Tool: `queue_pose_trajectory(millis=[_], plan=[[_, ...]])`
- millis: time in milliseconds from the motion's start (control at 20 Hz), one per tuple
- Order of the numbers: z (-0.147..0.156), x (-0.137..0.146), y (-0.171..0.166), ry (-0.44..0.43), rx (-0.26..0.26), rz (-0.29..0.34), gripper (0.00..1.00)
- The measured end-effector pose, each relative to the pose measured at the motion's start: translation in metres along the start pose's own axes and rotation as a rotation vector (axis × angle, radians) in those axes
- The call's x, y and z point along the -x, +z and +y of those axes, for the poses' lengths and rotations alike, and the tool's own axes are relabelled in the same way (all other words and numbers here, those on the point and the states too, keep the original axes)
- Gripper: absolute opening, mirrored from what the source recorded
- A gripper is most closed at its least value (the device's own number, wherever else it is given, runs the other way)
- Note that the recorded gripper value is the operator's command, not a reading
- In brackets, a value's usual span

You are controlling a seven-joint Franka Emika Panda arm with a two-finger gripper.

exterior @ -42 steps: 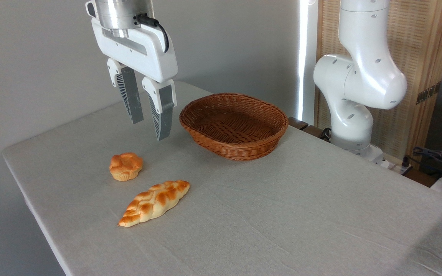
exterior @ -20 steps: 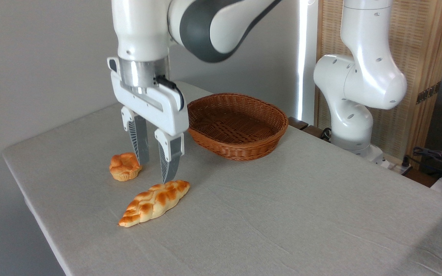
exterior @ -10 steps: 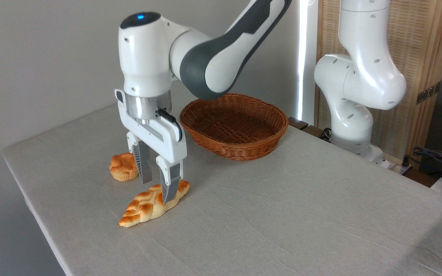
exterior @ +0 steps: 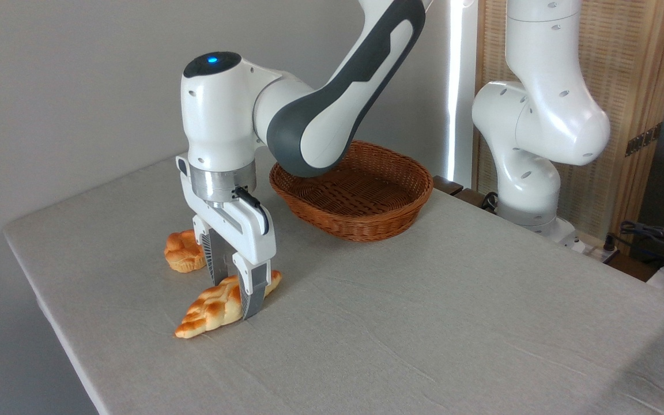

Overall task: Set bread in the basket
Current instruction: 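Close the gripper on the middle of the braided bread, then lift the braided bread and carry it over the wicker basket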

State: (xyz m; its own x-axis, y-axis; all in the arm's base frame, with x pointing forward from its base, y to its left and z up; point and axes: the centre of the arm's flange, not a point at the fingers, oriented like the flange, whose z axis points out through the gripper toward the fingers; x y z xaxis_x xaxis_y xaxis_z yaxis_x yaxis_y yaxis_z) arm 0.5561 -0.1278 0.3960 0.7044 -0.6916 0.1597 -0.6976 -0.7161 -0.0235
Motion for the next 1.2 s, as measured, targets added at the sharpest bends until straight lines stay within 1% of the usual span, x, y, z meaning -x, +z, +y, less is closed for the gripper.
queue_pose_trajectory(millis=[500, 650, 800, 900, 950, 1050, 1200], plan=[[0.000, -0.001, 0.000, 0.002, -0.003, 0.004, 0.00], [-0.002, -0.002, -0.006, 0.000, -0.009, 0.011, 0.00], [-0.001, -0.001, -0.037, 0.000, -0.010, 0.003, 0.00], [0.007, 0.003, -0.074, 0.005, -0.013, 0.001, 0.00], [0.013, 0.006, -0.092, 0.002, -0.005, 0.002, 0.00], [0.032, 0.014, -0.123, 0.002, 0.033, -0.012, 0.00], [0.077, 0.025, -0.154, 0.043, 0.095, -0.082, 0.00]])
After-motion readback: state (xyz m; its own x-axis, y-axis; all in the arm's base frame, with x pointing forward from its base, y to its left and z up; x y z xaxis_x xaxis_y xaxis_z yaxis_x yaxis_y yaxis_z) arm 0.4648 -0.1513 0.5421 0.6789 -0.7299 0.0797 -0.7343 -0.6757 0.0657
